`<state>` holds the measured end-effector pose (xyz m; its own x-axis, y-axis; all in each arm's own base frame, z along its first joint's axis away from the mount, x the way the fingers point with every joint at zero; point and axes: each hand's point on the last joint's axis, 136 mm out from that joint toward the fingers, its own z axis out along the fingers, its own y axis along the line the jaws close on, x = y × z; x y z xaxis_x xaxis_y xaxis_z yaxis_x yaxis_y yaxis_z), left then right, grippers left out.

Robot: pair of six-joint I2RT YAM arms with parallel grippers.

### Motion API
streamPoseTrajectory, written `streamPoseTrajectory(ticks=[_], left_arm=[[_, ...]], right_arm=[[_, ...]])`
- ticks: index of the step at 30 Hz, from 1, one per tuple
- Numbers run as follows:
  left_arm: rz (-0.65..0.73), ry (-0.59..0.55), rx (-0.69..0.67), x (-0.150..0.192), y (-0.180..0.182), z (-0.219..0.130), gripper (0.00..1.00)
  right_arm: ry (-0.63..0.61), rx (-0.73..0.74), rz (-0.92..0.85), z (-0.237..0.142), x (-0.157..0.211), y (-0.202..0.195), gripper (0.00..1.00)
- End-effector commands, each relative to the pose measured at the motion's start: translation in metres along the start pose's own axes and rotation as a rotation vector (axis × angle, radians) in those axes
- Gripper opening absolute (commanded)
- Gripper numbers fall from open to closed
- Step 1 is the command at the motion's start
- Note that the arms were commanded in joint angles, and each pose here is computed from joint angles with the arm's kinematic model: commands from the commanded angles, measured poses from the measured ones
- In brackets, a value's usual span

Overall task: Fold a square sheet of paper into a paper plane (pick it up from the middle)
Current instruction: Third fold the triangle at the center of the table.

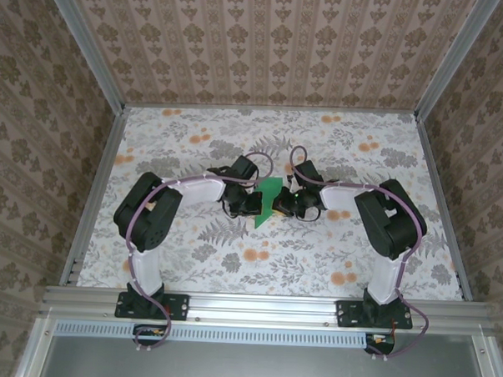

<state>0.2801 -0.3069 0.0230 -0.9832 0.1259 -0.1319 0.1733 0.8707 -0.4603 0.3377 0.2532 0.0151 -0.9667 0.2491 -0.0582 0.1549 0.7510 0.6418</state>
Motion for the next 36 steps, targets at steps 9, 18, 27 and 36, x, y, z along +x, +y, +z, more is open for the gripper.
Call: streamPoseTrajectory(ticks=[9,18,27,36], left_arm=[[-0.047,-0.155,-0.043,-0.011,-0.010,-0.047,0.37],[-0.069,-0.153,0.149,0.008,-0.045,-0.041,0.17],[-0.134,-0.097,0.131,0.019,-0.028,-0.006,0.12],[-0.162,-0.085,0.079,0.026,-0.008,0.008,0.11]], right_arm=[[0.012,0.189,0.149,0.014,0.016,-0.057,0.07],[0.007,0.213,0.180,0.014,0.017,-0.063,0.07],[0.012,0.213,0.187,0.013,0.018,-0.063,0.07],[0.018,0.217,0.189,0.014,0.019,-0.065,0.07]])
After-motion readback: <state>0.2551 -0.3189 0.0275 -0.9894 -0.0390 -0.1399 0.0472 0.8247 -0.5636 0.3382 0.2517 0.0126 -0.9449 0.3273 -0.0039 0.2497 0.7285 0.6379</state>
